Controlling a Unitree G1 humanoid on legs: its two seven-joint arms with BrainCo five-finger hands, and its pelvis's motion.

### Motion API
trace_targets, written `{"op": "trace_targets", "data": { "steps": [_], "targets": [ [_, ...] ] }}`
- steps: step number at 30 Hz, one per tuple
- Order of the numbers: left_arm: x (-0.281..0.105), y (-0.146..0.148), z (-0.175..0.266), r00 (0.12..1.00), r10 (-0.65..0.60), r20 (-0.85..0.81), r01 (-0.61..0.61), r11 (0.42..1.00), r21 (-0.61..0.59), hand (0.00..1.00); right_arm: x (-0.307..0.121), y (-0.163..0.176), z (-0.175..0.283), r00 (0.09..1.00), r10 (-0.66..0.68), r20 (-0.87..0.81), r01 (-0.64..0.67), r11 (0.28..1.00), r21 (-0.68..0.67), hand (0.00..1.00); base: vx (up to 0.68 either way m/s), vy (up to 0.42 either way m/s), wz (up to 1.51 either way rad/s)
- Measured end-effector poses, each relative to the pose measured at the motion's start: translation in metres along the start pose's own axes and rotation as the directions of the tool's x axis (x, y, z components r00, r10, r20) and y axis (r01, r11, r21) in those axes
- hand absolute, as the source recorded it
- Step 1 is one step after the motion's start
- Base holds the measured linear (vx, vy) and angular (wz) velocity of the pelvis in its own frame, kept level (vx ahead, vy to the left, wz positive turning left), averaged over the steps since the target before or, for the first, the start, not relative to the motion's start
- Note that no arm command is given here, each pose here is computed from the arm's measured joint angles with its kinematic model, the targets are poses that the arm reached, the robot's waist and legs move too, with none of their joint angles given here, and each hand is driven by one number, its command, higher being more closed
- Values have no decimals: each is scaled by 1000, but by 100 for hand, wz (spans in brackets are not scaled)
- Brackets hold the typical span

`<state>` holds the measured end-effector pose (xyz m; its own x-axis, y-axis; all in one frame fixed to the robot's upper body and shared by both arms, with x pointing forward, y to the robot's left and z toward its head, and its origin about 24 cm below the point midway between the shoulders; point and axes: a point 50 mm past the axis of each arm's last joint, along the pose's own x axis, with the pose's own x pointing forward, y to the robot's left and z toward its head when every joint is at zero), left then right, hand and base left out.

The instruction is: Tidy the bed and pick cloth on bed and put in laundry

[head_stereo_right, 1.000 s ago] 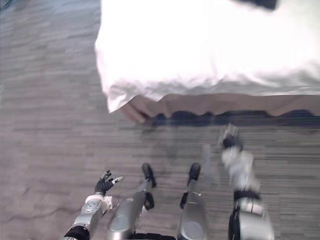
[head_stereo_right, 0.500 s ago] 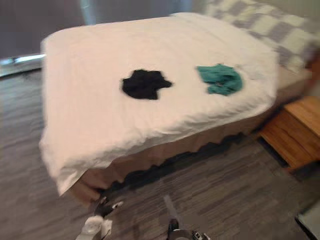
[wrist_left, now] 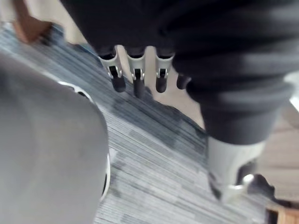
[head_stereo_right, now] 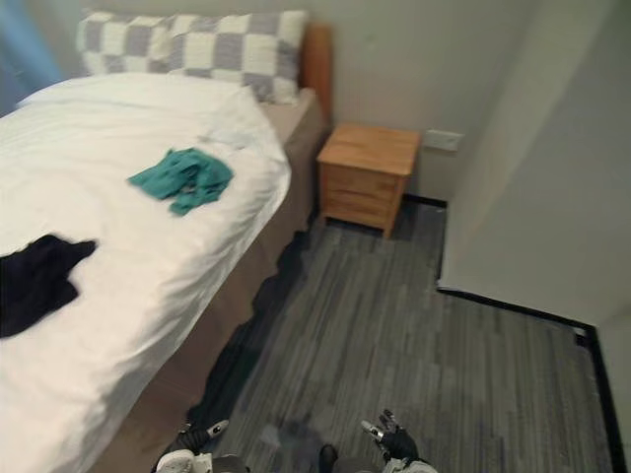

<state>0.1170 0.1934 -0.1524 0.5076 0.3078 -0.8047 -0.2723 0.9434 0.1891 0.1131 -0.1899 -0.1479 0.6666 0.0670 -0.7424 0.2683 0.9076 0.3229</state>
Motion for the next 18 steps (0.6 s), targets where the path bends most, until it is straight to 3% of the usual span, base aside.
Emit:
{"op": "trace_targets", "data": {
  "steps": [6,11,18],
  "targets": [
    [0,-12,11,997,-41,63,40,999,8,0,1,3,1,999,37,-34,-41,992,-117,0,197,234,-44],
    [-2,-28,15,986,-135,96,119,980,158,0,11,19,12,995,96,-10,-96,986,-137,0,316,235,-34],
    [5,-8,15,994,-94,62,81,977,195,0,12,15,17,996,89,4,-88,986,-141,0,390,-70,9]
  ]
}}
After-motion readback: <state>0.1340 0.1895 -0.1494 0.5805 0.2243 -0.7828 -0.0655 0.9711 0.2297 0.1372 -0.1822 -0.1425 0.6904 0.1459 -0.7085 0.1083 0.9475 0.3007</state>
